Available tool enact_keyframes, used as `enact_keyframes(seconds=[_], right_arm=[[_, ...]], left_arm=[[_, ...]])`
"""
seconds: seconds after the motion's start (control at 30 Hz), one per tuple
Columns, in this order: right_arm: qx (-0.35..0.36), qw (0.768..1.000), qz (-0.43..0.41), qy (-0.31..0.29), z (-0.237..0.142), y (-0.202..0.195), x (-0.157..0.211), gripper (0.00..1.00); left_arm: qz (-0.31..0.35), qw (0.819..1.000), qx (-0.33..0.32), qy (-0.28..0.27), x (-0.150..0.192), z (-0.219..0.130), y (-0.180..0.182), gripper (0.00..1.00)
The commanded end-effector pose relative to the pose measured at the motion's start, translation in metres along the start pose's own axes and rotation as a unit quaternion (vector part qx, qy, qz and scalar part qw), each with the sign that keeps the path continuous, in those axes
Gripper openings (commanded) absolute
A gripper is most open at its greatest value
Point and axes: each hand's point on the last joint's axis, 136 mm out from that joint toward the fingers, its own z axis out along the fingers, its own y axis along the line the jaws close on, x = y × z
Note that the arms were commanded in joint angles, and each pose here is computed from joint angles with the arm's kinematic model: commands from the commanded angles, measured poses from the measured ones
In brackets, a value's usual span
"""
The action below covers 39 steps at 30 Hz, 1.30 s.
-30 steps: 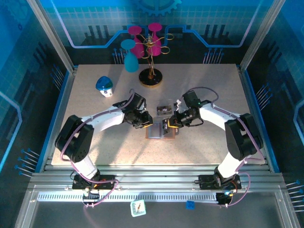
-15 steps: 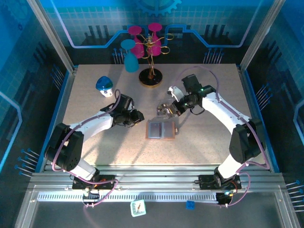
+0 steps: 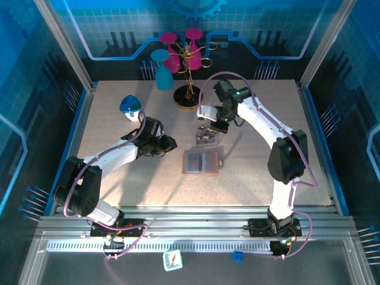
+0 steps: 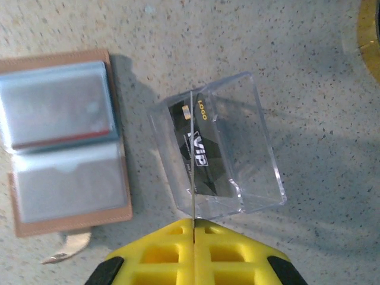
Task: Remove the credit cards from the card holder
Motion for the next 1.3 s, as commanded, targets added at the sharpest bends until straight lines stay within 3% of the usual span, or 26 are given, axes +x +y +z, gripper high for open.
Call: enact_keyframes(seconds=[0.0,0.53,1.27], right_arm=[[-0.025,0.997,-0.06,0.037,0.003,0.008,0.005,0.0],[-0.057,0.992,-0.099,0.05,0.034,0.006,-0.003,0.0],[-0.099,0.99,-0.073,0.076,0.066,0.025,0.015,0.0]], left_arm=[[-0.012,1.0,0.013,-0.004,-0.004,-0.005,-0.005,0.28],[-0.023,1.0,0.016,0.007,0.001,0.0,0.001,0.28],[-0.023,1.0,0.017,0.003,0.001,-0.007,0.004,0.28]])
